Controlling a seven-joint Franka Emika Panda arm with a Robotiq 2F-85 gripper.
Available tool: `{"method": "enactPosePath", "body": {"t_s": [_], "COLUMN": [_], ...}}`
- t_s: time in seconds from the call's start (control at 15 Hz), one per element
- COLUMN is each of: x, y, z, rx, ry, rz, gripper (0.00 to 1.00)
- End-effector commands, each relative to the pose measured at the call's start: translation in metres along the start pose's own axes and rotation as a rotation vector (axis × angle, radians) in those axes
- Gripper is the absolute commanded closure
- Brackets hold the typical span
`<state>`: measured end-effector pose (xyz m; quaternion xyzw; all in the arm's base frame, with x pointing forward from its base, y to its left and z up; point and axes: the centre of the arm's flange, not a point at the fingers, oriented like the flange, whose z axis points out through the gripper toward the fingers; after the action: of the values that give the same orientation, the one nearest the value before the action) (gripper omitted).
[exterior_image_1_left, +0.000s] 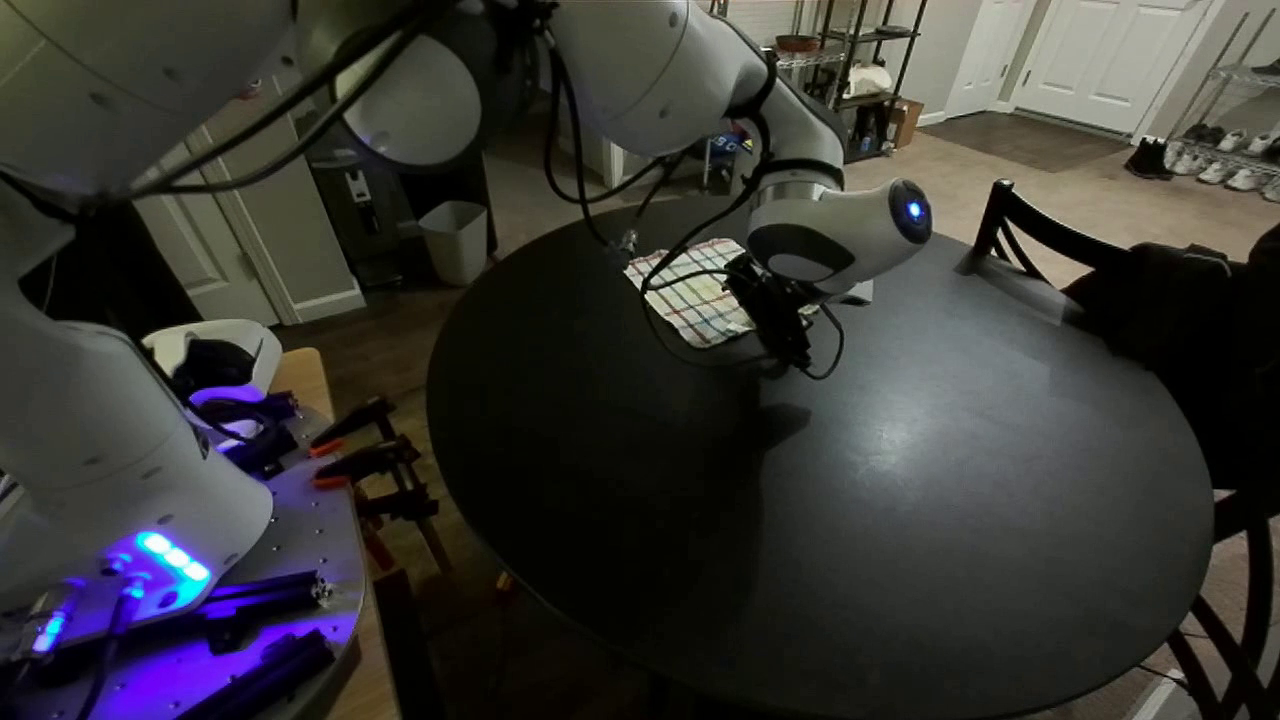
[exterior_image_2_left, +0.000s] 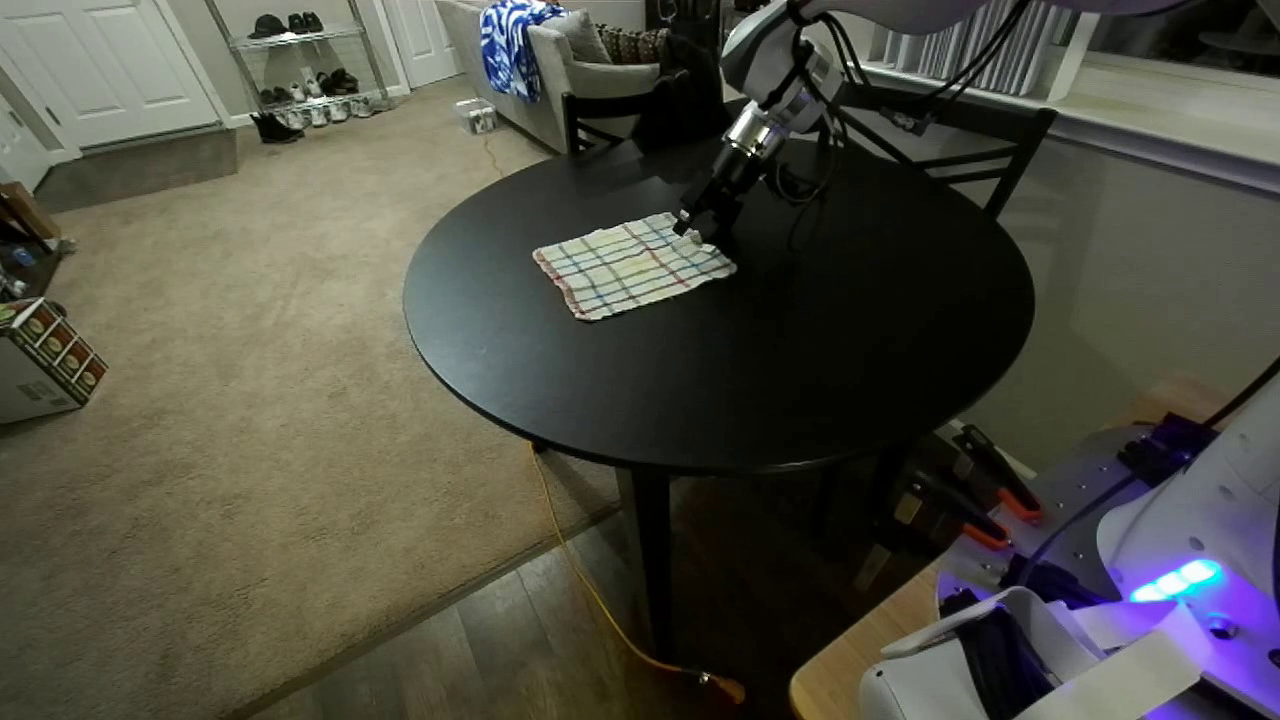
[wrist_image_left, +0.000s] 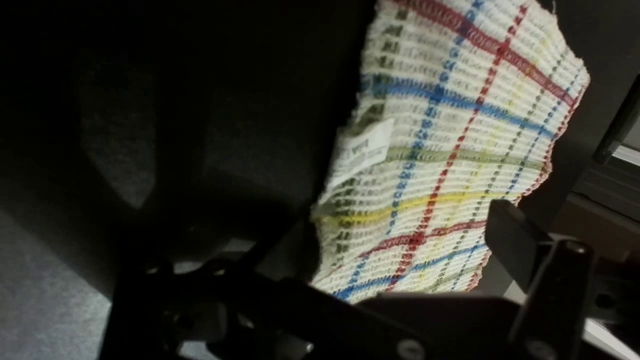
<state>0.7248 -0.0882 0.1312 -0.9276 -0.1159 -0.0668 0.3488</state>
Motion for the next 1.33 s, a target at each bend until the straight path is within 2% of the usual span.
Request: {"method": "enactPosePath", "body": {"t_s": [0.0,0.13,0.4,0.53,1.27], "x": [-0.002,-0.001,0.001,0.003,0.006], "y": [-0.009,-0.010,-0.019,-0.021,-0.028], "z": [0.008,0.011,0.006,0.007,0.016], "rx": [-0.003,-0.007,-0.092,-0.108,-0.140], "ry": [-0.005,-0.011,-0.004,0.001,-0.055], "rz": [-0.005,-0.003,-0.004,-0.010,0.025], "gripper": [0.00,0.00,0.00,0.00,0.00]}}
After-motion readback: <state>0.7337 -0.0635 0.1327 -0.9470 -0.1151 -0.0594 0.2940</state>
